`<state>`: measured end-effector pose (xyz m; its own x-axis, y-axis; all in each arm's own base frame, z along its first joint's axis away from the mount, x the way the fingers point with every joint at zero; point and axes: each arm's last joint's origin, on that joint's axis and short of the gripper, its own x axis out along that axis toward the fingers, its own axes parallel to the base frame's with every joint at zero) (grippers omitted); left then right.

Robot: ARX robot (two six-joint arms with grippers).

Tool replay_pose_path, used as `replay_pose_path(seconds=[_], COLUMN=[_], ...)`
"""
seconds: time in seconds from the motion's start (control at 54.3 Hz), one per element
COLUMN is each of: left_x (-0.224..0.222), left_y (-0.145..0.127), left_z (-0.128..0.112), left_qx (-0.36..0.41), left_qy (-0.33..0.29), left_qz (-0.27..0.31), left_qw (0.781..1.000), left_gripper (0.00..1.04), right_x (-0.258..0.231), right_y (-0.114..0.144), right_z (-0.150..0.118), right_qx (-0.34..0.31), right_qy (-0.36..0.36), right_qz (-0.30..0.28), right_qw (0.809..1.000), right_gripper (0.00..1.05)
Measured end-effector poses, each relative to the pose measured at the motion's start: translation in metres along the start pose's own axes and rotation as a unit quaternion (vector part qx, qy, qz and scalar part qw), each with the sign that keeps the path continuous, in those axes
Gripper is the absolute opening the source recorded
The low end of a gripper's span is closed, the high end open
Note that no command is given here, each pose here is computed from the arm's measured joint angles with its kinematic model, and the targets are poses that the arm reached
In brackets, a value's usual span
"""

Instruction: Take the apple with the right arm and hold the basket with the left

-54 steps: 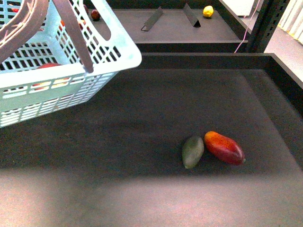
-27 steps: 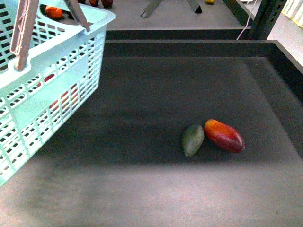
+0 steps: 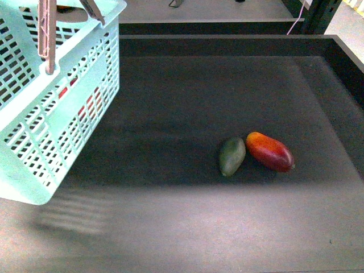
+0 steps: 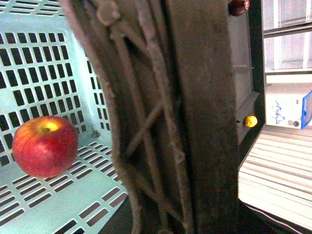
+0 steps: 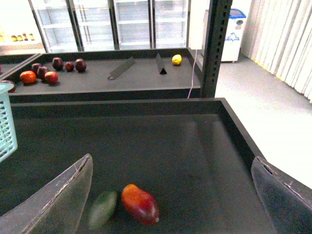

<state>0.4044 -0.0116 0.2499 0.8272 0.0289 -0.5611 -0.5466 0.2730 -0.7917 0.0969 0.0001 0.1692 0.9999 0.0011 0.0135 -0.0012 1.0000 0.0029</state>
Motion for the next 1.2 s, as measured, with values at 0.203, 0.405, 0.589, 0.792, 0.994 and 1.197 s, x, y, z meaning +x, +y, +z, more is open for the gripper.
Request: replay_pose_path(seconds=[0.203, 0.405, 0.589, 0.792, 0.994, 1.197], left_x=[0.034, 0.047, 0.049, 0.049, 0.044, 0.012], left_y=[0.021, 0.038, 0.059, 0.069, 0.071, 0.065], left_z=[0.002, 0.001, -0.004, -0.008, -0.011, -0.008], left_qx=[-0.01, -0.029, -0.053, -0.068, -0.066, -0.072], left_qy=[-0.02, -0.043, -0.044, -0.047, -0.041, -0.035], left_qz=[0.021, 0.033, 0.058, 0.085, 0.113, 0.14], left_qw=[1.0, 0.998, 0.996, 0.993, 0.991, 0.987], left_gripper=[0.16, 0.16, 0.16, 0.16, 0.23, 0.71], right_x=[0.0, 0.0, 0.0, 0.0, 0.0, 0.0], right_y=[0.0, 0.0, 0.0, 0.0, 0.0, 0.0], right_z=[0.0, 0.0, 0.0, 0.0, 0.0, 0.0], right_qx=[0.0, 0.0, 0.0, 0.0, 0.0, 0.0], right_qy=[0.0, 0.0, 0.0, 0.0, 0.0, 0.0], right_qz=[0.0, 0.0, 0.0, 0.0, 0.0, 0.0], right_qw=[1.0, 1.0, 1.0, 1.0, 1.0, 1.0], right_gripper=[0.96, 0.96, 0.96, 0.96, 0.96, 0.96])
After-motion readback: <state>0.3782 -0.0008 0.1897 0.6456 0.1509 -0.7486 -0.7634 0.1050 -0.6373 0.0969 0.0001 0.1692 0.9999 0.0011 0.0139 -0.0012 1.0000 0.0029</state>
